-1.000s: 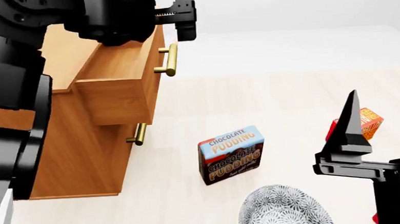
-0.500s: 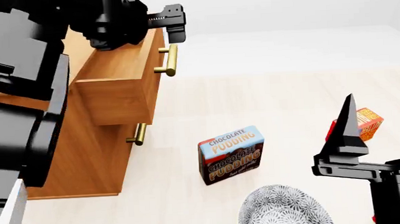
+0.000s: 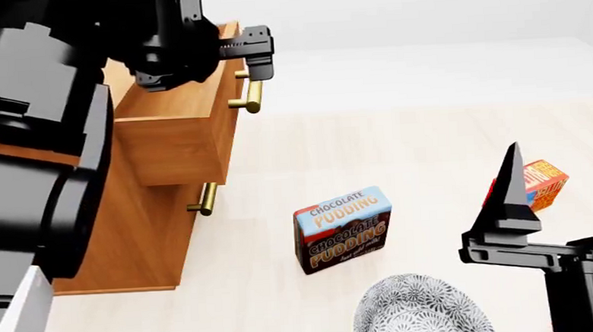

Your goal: Put the butter at the front in the top drawer of the cabinet and close it.

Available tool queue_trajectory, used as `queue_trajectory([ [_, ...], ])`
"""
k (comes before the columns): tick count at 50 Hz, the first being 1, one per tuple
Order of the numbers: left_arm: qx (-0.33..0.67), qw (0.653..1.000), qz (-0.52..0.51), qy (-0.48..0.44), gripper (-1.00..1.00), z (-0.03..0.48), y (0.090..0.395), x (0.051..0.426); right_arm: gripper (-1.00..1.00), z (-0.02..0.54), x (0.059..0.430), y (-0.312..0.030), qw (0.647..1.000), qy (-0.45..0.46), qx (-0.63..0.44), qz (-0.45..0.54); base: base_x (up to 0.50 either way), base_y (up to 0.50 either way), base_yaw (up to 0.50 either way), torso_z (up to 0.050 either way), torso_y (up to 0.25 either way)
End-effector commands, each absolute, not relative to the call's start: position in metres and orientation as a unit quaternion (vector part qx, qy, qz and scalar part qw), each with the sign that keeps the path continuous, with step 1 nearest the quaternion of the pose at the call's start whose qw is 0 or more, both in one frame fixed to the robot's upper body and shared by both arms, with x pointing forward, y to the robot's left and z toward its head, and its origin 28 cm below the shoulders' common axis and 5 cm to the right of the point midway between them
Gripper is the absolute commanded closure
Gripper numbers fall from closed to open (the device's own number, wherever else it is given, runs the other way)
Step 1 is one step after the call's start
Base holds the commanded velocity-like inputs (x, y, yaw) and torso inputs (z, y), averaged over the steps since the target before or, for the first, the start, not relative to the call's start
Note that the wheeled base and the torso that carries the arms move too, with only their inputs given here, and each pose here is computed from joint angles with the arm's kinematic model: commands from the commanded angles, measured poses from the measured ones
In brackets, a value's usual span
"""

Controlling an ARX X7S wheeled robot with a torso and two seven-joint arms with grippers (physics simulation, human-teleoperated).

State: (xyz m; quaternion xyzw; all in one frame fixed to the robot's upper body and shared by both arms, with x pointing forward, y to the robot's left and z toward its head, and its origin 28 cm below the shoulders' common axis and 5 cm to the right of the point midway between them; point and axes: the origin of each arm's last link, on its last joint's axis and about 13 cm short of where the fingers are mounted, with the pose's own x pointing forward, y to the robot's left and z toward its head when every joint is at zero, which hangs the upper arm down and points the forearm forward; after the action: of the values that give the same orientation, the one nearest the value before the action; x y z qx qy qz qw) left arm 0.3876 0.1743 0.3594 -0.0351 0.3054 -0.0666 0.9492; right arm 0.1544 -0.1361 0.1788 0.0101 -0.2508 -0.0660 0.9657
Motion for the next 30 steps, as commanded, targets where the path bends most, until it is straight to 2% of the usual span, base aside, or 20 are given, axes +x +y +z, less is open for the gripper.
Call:
queue_trajectory([
  [1,-0.037,0.944,-0.073,0.319,-1.00,0.352,0.174,0.388,-1.00,0.179,0.154,-0.136,0.966,-0.249,0.008,-0.066,0.00,0.00,0.00,0.000,0.000],
  [30,-0.053,0.931,-0.123,0.339,-1.00,0.346,0.175,0.387,-1.00,0.181,0.154,-0.134,0.967,-0.246,0.002,-0.064,0.00,0.00,0.00,0.000,0.000],
])
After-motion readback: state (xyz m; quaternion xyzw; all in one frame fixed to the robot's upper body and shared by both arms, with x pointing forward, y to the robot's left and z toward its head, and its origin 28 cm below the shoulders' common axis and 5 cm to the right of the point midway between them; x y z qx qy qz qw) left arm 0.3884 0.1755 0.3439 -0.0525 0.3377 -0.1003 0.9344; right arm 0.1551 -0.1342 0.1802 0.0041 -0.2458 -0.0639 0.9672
